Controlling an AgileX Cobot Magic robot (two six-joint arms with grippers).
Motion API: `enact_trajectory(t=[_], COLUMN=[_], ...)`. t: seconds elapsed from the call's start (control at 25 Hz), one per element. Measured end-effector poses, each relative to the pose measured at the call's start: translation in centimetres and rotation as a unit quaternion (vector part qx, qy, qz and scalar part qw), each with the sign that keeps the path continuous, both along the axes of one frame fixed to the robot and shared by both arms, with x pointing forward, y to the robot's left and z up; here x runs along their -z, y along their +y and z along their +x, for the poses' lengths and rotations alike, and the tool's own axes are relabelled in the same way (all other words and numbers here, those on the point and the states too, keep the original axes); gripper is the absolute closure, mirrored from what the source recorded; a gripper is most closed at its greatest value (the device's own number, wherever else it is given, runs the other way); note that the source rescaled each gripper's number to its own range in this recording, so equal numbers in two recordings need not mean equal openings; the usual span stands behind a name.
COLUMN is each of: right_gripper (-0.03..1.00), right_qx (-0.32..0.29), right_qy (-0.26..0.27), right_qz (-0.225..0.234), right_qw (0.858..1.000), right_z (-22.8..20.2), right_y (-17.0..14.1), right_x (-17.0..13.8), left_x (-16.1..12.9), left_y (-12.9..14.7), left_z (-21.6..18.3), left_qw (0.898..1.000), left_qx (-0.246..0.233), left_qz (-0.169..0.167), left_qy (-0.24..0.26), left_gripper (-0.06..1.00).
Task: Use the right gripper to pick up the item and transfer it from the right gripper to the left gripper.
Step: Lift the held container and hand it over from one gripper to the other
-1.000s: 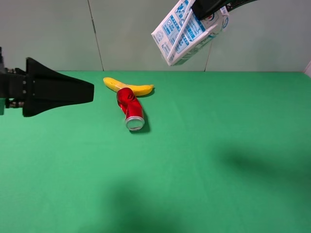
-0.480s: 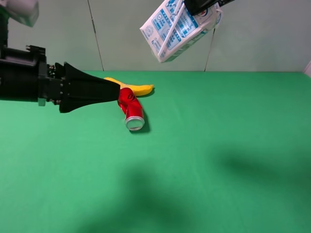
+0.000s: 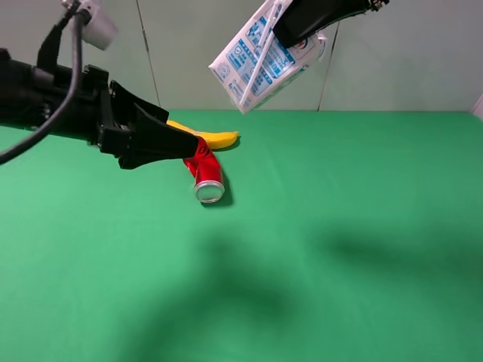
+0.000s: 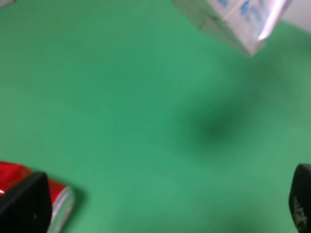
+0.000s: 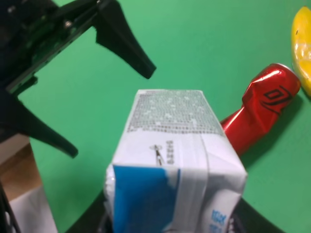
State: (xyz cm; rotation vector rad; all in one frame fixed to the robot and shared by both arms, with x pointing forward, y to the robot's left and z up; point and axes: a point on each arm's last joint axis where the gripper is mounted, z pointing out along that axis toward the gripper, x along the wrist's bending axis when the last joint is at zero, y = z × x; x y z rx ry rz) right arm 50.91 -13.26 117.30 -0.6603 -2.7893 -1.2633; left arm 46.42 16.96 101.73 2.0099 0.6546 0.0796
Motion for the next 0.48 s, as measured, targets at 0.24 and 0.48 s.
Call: enact_trajectory(t=[0.24, 0.48], right_gripper=[0.97, 0.97], right_qx=[-0.029, -0.062], right_qy=[-0.019, -0.040], right_qz=[-0.014, -0.027], right_qw=[0.999, 0.997], right_z=[0.7, 1.5], right_y=[0.2, 0.5], right_x=[0.9, 1.9], left_x=[-0.5, -0.1], left_y=[-0.5, -0.7], left_z=[1.8, 2.6], left_qw=[1.000, 0.999], left_qx=[0.003, 0.015], left_qz=[0.004, 0.013], left_qy=[-0.013, -0.026], left_gripper=[-0.01, -0.01])
